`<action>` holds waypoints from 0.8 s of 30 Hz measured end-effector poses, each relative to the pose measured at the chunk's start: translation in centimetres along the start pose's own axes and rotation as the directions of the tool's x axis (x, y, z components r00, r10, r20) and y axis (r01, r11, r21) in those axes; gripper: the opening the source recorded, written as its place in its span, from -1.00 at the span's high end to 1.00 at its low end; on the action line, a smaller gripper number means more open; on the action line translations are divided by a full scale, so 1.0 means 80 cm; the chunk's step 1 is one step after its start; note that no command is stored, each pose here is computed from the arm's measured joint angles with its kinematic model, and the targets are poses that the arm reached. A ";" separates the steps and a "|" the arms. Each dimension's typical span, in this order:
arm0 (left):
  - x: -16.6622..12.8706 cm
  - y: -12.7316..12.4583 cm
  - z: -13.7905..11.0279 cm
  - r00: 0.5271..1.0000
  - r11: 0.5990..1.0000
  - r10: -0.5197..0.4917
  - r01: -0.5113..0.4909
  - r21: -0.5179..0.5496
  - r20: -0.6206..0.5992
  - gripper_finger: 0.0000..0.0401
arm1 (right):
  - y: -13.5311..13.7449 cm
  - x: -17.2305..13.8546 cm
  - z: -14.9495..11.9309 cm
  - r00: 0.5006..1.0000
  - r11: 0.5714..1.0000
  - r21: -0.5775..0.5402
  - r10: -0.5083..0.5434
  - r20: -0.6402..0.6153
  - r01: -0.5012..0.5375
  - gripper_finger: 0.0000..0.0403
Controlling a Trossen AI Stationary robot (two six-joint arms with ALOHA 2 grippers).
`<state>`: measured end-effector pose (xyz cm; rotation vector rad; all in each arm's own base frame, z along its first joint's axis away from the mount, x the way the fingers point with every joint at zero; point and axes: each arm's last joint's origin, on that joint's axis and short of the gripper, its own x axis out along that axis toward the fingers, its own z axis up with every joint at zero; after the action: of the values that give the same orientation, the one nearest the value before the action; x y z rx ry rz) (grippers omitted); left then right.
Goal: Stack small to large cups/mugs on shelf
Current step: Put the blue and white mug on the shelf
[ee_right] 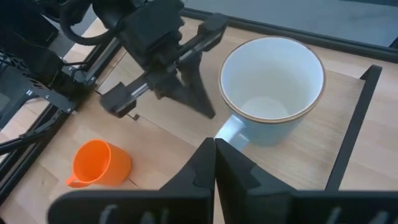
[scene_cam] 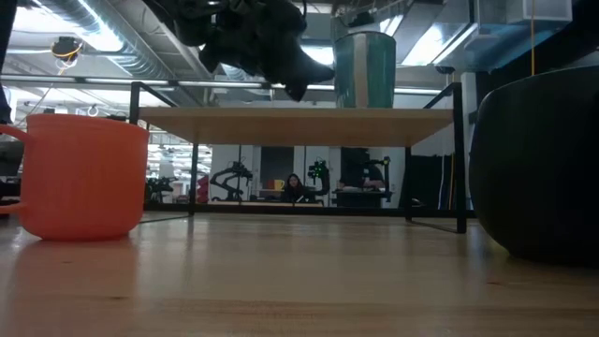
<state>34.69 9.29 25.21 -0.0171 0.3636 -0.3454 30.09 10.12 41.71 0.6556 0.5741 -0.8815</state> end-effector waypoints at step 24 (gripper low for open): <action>0.028 -0.046 0.029 0.989 0.998 -0.042 0.047 -0.032 0.144 1.00 | -0.003 0.000 -0.001 1.000 1.000 -0.016 -0.018 -0.006 0.018 0.94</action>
<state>36.27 4.99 26.89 -0.0847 0.2268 -0.3792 29.89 10.05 41.63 0.6391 0.5926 -0.8914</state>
